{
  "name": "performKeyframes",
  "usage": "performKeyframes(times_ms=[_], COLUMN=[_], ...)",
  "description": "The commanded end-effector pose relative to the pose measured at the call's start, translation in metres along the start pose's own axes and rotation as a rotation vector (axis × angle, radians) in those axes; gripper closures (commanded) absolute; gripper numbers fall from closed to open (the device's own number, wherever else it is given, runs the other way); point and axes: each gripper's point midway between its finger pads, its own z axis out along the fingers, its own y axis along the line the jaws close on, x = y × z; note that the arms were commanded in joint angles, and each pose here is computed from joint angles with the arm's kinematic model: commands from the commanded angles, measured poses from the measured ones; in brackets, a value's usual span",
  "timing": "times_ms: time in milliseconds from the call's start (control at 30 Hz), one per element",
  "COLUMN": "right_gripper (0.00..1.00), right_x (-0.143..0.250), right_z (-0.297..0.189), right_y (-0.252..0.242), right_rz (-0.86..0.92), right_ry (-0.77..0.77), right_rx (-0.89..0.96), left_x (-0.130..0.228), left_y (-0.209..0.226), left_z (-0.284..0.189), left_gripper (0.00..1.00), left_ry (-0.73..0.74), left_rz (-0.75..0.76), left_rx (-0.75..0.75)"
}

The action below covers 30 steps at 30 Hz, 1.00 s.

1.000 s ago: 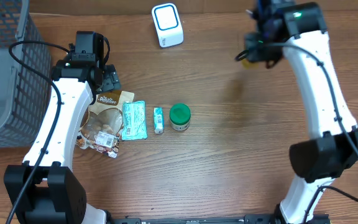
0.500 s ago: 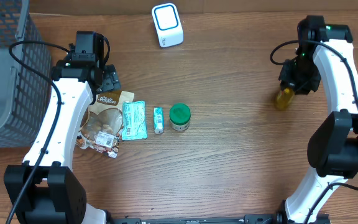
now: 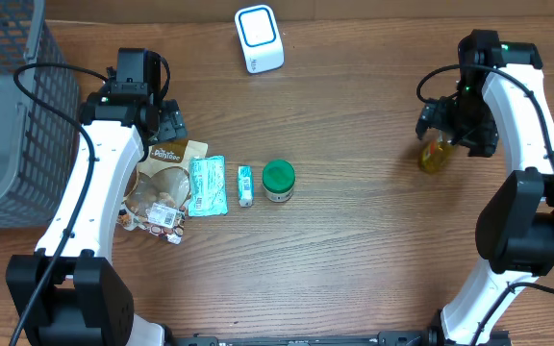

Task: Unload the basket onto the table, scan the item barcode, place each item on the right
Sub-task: 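Move the oil bottle right and set it down on the table, then release the oil bottle and raise the right gripper leftward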

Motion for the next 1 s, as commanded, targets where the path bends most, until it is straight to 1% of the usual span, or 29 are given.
performKeyframes(times_ms=[0, 100, 267, 367, 467, 600, 800, 967], right_gripper=[0.00, 0.00, 0.00, 0.00, 0.00, 0.00, 0.00, 0.00], right_x=[-0.002, -0.010, -0.031, -0.036, -0.028, -0.009, 0.016, 0.030], right_z=[-0.004, -0.011, -0.062, -0.094, -0.116, -0.125, -0.127, -0.134], right_y=[0.001, 0.004, 0.010, 0.013, 0.034, 0.070, 0.111, 0.154], right_rz=[0.001, 0.007, 0.012, 0.011, -0.013, -0.062, -0.169, -0.280], right_ry=[-0.019, -0.055, -0.171, -0.228, -0.222, -0.148, -0.122, -0.167], right_rx=[-0.008, -0.021, -0.065, -0.103, -0.218, -0.389, -0.420, -0.455], left_x=[0.000, 0.000, 0.000, 0.000, 0.000, 0.000, 0.000, 0.000], left_y=[-0.002, -0.002, -0.002, -0.002, -0.002, -0.002, -0.002, -0.002], left_z=[0.002, 0.002, 0.002, 0.002, 0.002, 0.002, 0.002, 0.002], left_gripper=[0.00, 0.00, 0.00, 0.00, 0.00, 0.01, 0.00, 0.00], left_ry=[-0.002, -0.002, -0.002, -0.002, -0.001, -0.001, -0.002, -0.001], left_rz=[0.009, 0.009, 0.009, 0.009, 0.009, 0.009, 0.009, 0.009], left_rx=[-0.010, -0.010, -0.010, -0.010, -0.011, -0.010, -0.010, -0.010])
